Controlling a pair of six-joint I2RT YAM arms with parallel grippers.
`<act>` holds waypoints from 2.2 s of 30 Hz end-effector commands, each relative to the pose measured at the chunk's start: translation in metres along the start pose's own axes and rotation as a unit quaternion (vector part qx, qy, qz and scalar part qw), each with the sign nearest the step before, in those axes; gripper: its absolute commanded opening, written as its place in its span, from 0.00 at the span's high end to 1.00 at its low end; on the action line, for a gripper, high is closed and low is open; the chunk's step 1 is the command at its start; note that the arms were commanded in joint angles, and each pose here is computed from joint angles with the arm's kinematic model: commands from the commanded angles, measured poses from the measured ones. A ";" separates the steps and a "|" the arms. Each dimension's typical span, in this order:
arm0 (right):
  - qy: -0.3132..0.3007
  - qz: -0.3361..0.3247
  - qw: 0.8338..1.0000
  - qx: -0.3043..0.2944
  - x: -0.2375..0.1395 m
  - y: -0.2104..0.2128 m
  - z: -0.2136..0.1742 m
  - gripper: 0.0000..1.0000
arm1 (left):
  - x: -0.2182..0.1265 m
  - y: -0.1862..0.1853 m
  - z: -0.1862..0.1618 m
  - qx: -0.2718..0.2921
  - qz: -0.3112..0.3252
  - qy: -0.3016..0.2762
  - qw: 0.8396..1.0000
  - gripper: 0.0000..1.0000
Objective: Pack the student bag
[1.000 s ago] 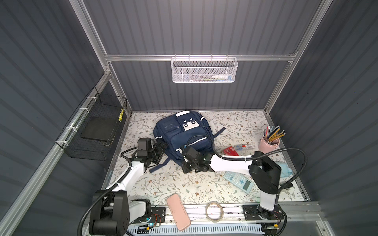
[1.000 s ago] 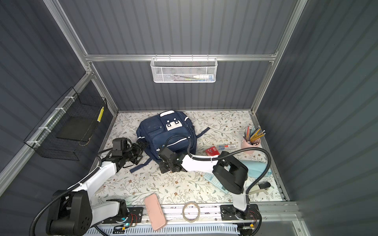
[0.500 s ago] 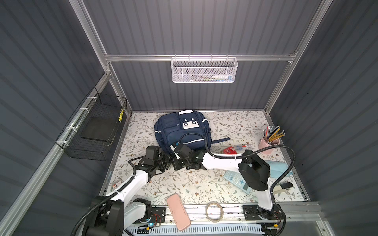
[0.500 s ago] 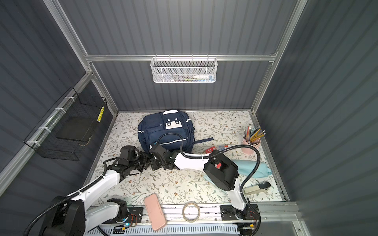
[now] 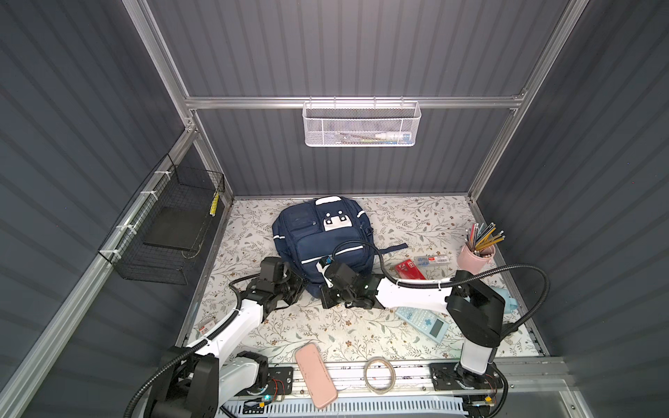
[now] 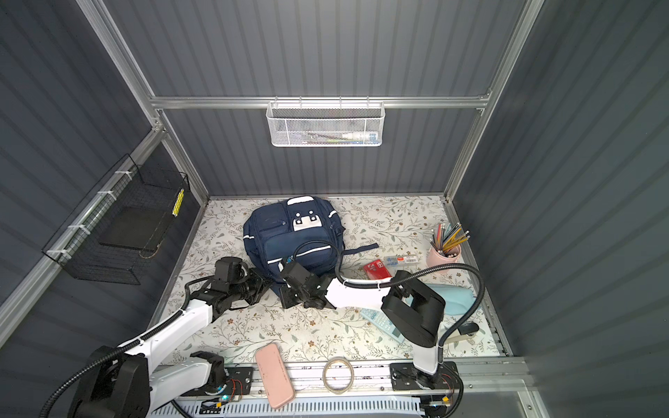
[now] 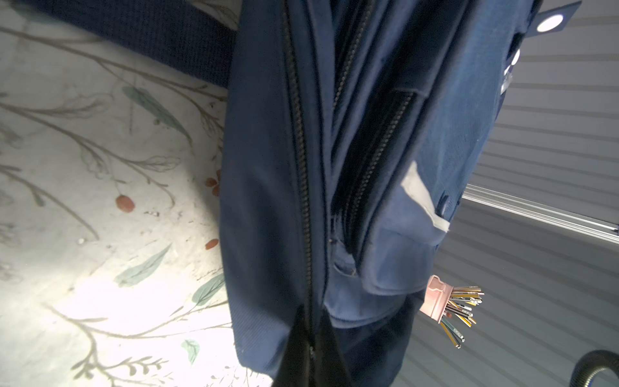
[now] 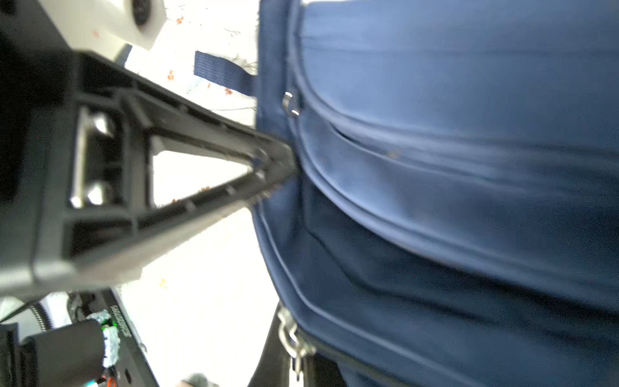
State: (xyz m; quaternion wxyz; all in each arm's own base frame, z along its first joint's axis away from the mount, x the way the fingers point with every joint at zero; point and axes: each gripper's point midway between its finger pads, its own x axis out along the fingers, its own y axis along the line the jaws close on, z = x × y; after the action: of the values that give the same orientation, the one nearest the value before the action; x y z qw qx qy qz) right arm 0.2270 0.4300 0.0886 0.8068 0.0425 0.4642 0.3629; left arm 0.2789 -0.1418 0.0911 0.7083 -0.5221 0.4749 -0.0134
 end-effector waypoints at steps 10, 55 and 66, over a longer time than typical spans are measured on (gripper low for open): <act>0.024 -0.125 0.991 0.052 -0.061 -0.135 -0.018 1.00 | -0.041 0.003 0.035 0.039 0.035 -0.076 0.996 1.00; -0.024 -0.011 0.998 -0.059 0.012 0.054 0.032 1.00 | -0.025 -0.003 0.028 -0.012 -0.012 -0.074 0.997 0.92; -0.012 -0.106 0.994 -0.010 -0.031 -0.056 0.001 1.00 | -0.030 0.009 0.023 0.012 0.014 -0.070 0.997 1.00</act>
State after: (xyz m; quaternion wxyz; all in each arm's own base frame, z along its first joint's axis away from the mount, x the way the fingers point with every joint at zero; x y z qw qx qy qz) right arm 0.2343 0.4210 0.0954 0.8298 0.0008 0.4400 0.3432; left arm 0.2650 -0.1312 0.1064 0.7150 -0.5255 0.4606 -0.0223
